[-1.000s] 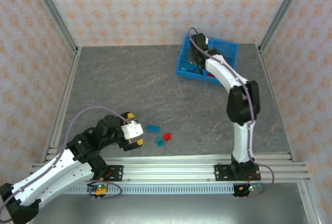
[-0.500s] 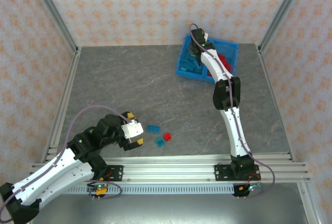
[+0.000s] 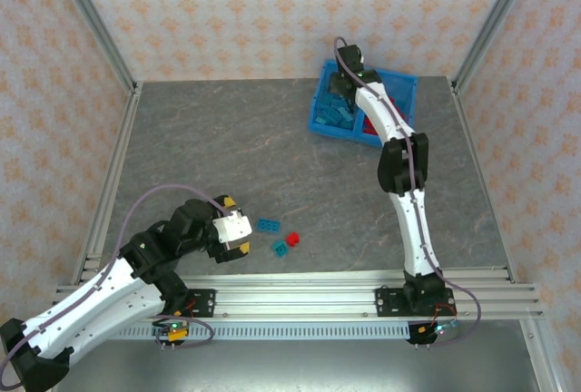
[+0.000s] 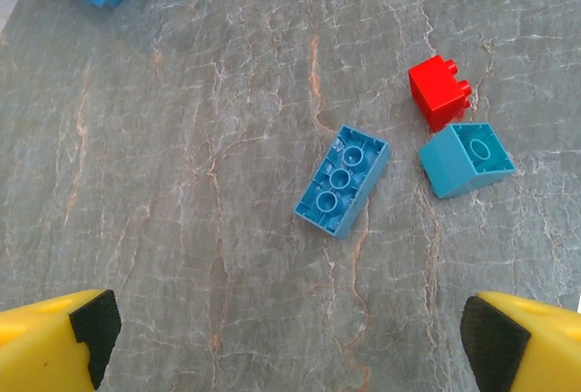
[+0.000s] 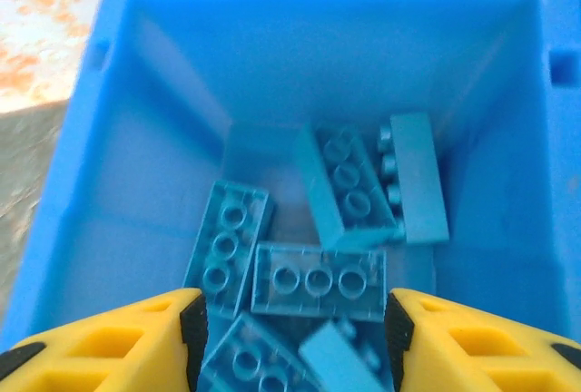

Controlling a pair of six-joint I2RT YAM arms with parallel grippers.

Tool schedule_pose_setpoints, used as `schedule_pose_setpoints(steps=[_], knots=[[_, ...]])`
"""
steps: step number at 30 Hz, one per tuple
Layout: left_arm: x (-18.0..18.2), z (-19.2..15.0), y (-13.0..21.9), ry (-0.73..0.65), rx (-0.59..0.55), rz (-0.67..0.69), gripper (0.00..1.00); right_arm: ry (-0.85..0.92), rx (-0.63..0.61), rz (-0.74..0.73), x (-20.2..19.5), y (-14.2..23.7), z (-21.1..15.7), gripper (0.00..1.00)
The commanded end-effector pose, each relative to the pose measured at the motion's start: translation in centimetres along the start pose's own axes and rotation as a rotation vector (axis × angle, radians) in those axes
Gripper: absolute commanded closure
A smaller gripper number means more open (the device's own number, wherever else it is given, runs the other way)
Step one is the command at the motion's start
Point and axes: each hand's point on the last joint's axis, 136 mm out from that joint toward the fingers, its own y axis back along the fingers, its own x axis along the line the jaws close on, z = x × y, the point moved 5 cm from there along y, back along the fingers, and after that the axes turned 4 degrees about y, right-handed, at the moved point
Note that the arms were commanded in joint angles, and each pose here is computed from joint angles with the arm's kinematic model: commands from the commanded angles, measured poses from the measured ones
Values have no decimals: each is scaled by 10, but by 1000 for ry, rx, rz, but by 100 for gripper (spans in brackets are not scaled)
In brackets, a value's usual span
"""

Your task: Sort the legos into containers by color

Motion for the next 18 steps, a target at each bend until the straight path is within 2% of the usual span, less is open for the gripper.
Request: schedule_pose_setpoints(steps=[1, 4, 8, 12, 16, 18], knots=[[-3, 5, 9, -79, -35, -31, 0, 44, -43, 114, 22, 73, 13, 44], [-7, 1, 12, -138, -52, -41, 0, 86, -53, 212, 36, 113, -3, 43], [-18, -9, 16, -254, -63, -70, 0, 199, -41, 480, 71, 175, -50, 40], [-28, -19, 15, -328, -76, -106, 0, 369, 44, 614, 102, 205, -129, 38], [-32, -24, 11, -365, -55, -144, 0, 579, 162, 680, 121, 214, -222, 36], [-34, -26, 9, -374, -40, -162, 0, 624, 242, 715, 127, 214, -256, 36]])
